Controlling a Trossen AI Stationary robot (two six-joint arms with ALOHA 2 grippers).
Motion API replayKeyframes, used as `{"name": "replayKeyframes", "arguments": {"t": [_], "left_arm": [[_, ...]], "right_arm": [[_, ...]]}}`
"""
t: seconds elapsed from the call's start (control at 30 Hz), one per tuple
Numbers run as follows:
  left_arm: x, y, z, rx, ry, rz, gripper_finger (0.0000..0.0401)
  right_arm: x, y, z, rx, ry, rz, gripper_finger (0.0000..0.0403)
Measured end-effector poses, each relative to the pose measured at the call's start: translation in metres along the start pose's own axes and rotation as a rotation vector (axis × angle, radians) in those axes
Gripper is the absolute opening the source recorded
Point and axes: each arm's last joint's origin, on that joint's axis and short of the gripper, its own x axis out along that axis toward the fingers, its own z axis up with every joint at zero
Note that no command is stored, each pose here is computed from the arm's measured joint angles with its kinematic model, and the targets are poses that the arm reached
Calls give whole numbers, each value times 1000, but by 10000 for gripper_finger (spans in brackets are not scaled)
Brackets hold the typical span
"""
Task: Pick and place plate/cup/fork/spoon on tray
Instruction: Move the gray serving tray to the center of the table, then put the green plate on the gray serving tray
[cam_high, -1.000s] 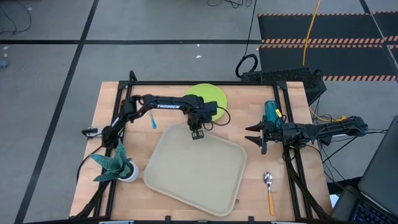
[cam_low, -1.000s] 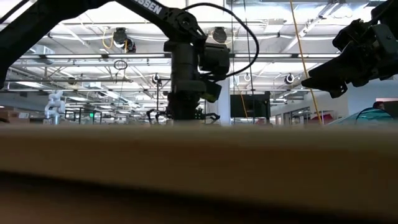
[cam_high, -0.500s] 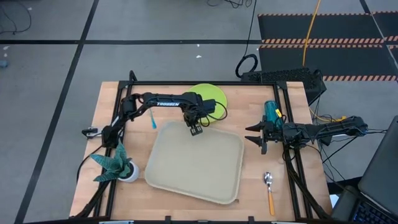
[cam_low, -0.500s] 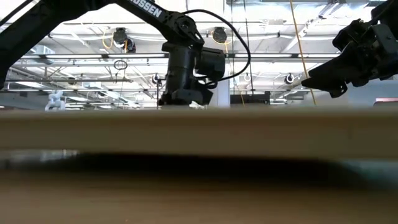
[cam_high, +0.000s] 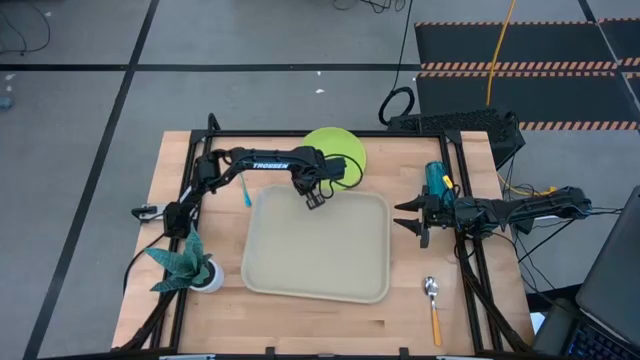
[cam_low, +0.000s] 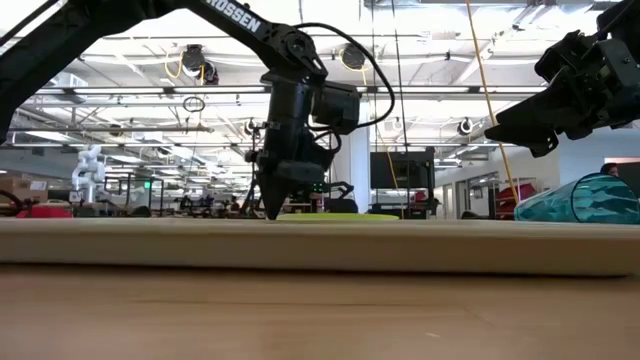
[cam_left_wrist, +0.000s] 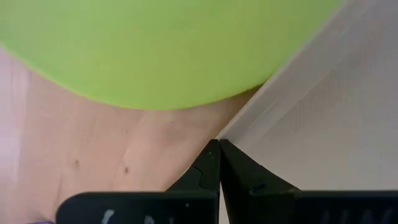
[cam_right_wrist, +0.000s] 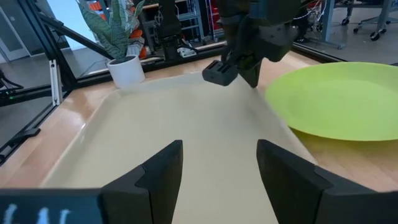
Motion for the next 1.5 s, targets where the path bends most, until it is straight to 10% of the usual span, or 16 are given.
{"name": "replayKeyframes", "arguments": {"t": [0.6, 0.9, 1.07, 1.5], "left_arm": [[-17, -5, -5, -180, -25, -47, 3], [-89, 22, -19, -36, -276, -4, 30], [-113, 58, -8, -157, -486, 1, 62], [-28, 144, 20, -368, -220, -385, 250]], "right_arm": [[0, 0, 0, -3, -1, 0, 199], [0, 0, 0, -25, -1, 0, 199], [0, 0, 2, -20, -18, 4, 199], [0, 2, 1, 3, 0, 53, 199]]}}
